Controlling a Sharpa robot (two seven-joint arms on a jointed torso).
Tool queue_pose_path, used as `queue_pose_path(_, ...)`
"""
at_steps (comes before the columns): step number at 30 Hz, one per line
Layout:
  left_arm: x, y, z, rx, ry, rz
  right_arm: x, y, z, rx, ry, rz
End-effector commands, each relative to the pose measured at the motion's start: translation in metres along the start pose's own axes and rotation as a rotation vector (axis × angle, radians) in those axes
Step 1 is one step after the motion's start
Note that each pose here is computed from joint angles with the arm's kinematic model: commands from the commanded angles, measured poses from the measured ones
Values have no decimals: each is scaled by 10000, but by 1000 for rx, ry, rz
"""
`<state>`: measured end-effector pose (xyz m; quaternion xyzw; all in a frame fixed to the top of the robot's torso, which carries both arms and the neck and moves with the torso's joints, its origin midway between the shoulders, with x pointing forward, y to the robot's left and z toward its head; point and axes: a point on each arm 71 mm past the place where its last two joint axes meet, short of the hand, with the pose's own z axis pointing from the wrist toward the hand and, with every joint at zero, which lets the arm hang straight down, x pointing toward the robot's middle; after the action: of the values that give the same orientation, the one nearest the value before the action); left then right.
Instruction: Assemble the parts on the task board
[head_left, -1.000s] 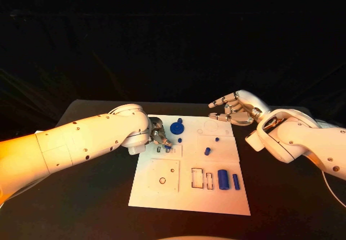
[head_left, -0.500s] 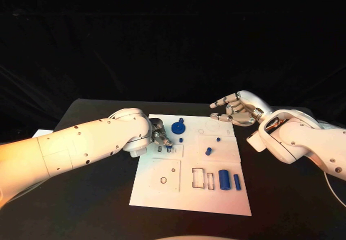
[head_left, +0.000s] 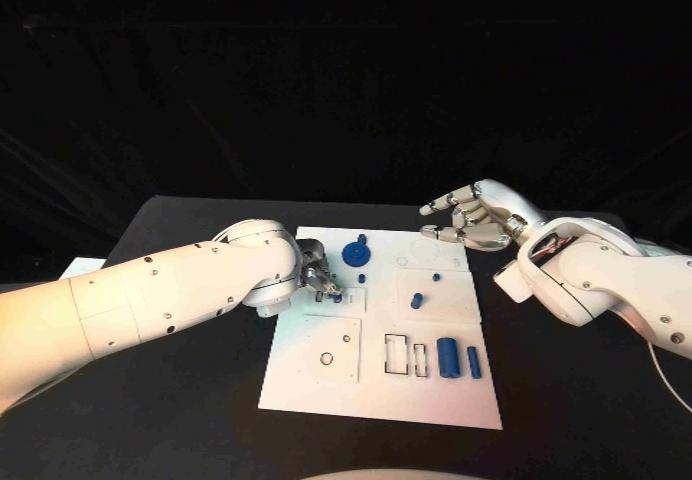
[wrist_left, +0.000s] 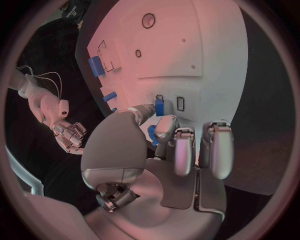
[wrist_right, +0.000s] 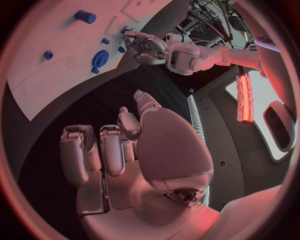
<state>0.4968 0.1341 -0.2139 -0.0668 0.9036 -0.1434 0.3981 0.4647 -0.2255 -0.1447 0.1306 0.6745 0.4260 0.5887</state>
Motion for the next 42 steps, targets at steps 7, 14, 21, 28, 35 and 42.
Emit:
queue_pose_path(7,55,54,6,-31,32,53,17,7,-1,-7,16,2)
queue_pose_path(14,66,56,8,-33,40,60,18,8,0,-8,17,2)
queue_pose_path(21,74,44,11,-31,43,62,19,8,0,-8,17,2)
queue_pose_path(28,81,35,13,-26,50,65,18,6,-1,-7,17,2)
queue_pose_path(35,95,34,40,-40,85,65,19,9,-2,-8,17,3)
queue_pose_path(42,102,31,79,-62,121,58,18,9,-6,-7,17,3)
